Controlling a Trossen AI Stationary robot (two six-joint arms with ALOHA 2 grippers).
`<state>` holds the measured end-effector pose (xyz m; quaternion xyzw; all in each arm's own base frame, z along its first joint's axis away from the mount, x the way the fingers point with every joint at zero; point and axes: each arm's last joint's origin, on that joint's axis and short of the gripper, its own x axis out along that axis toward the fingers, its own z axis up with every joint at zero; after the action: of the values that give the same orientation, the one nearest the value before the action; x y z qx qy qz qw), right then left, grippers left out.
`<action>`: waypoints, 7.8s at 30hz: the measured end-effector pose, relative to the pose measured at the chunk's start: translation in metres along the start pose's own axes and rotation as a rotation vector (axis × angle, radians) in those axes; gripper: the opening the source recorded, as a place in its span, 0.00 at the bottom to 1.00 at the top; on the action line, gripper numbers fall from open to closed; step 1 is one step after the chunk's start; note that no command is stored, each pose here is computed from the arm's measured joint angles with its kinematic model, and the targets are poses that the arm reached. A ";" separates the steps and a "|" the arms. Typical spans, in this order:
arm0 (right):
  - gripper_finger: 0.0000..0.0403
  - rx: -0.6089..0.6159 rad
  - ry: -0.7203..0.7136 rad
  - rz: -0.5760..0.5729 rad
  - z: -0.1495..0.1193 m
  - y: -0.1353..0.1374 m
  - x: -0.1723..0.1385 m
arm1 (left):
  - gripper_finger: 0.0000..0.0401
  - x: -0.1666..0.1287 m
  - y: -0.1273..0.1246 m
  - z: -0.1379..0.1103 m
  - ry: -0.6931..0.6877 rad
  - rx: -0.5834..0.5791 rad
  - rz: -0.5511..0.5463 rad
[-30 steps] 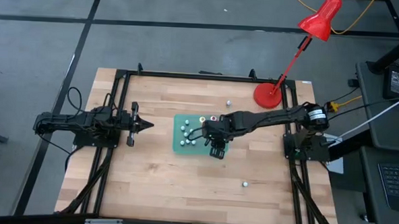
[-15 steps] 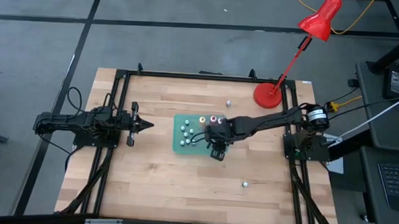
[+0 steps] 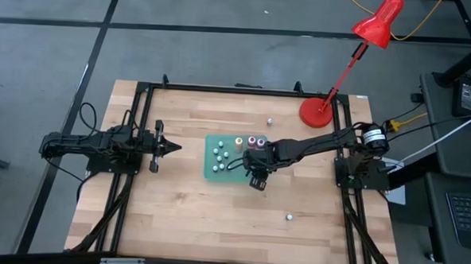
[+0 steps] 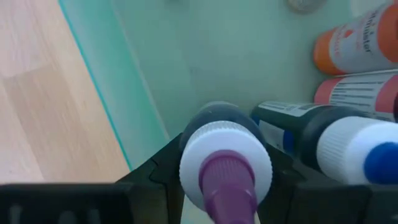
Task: Pick & Place food coloring
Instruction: Put the big purple food coloring bottle into the green bin, then put the small purple food coloring bottle into the green bin
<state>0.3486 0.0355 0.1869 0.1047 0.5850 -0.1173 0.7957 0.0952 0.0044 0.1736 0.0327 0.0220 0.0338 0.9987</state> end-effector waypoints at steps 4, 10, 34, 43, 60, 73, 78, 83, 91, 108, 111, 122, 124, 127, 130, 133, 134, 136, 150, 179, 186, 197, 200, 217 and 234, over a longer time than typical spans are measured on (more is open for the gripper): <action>0.36 0.001 0.003 -0.001 0.000 0.000 0.000 | 0.01 0.000 0.000 0.000 0.000 0.000 0.000; 0.36 0.028 0.021 -0.007 -0.007 -0.002 0.006 | 0.01 0.000 0.000 0.000 0.000 0.000 0.000; 0.51 0.101 0.013 0.009 0.002 0.001 -0.003 | 0.01 0.000 0.000 0.000 0.000 0.000 0.000; 0.63 0.060 0.082 -0.044 0.018 0.003 -0.049 | 0.01 0.000 0.000 0.000 0.000 0.000 0.000; 0.65 0.177 -0.228 -0.281 -0.035 -0.031 -0.202 | 0.01 0.000 0.000 0.000 0.000 0.000 0.000; 0.79 0.351 -0.235 -0.192 -0.091 -0.096 -0.190 | 0.01 0.000 0.000 0.000 0.000 0.000 0.000; 0.91 0.386 -0.206 -0.162 -0.088 -0.109 -0.160 | 0.01 0.000 0.000 0.000 0.000 0.000 0.000; 0.92 0.415 -0.170 -0.170 -0.080 -0.123 -0.130 | 0.01 0.000 0.000 0.000 0.000 0.000 0.000; 0.90 0.444 -0.057 -0.232 -0.071 -0.143 -0.093 | 0.01 0.000 0.000 0.000 0.001 0.000 0.000; 0.90 0.424 0.140 -0.164 -0.059 -0.144 -0.024 | 0.01 0.000 0.000 0.000 0.000 0.000 0.000; 0.90 0.455 0.151 -0.119 -0.067 -0.143 -0.012 | 0.01 0.000 0.000 0.000 0.000 0.000 0.000; 0.87 0.454 0.134 -0.106 -0.071 -0.143 -0.006 | 0.01 0.000 0.000 0.000 0.000 0.000 0.000; 0.83 0.454 0.126 -0.104 -0.070 -0.143 -0.006 | 0.01 0.000 0.000 0.000 0.000 0.000 0.000; 0.76 0.454 0.115 -0.101 -0.069 -0.143 -0.006 | 0.01 0.000 0.000 0.000 0.000 0.000 0.000; 0.68 0.449 0.115 -0.101 -0.069 -0.143 -0.006 | 0.01 0.000 0.000 0.000 0.000 0.000 0.000; 0.62 0.447 0.125 -0.103 -0.069 -0.143 -0.004 | 0.01 0.000 0.000 0.000 0.000 0.000 0.000; 0.61 0.441 0.131 -0.103 -0.069 -0.143 -0.002 | 0.01 0.000 0.000 0.000 0.000 0.000 0.000; 0.58 0.434 0.147 -0.097 -0.069 -0.143 0.001 | 0.01 0.000 0.000 0.000 0.000 0.000 0.000; 0.46 0.430 0.166 -0.100 -0.070 -0.143 0.004 | 0.01 0.000 0.000 0.000 0.000 0.000 0.000; 0.17 0.290 0.142 0.033 -0.038 -0.136 -0.061 | 0.01 0.000 0.000 0.000 0.000 0.000 0.000; 0.18 0.184 -0.022 0.070 -0.008 -0.121 -0.123 | 0.01 0.000 0.000 0.000 0.001 0.000 0.000; 0.16 0.039 -0.179 0.066 0.009 -0.087 -0.190 | 0.01 0.000 0.000 0.000 0.000 0.000 0.000; 0.18 0.030 -0.203 0.069 0.010 -0.081 -0.198 | 0.01 0.000 0.000 0.000 0.001 0.000 0.000; 0.18 -0.080 -0.111 0.077 0.079 -0.031 -0.131 | 0.01 0.000 0.000 0.000 0.000 0.000 0.000; 0.19 -0.073 -0.034 0.066 0.095 -0.014 -0.054 | 0.01 0.000 0.000 0.000 0.000 0.000 0.000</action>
<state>0.4144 -0.0036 0.2660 0.0929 0.5714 -0.0712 0.8123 0.0952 0.0044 0.1735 0.0327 0.0222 0.0338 0.9986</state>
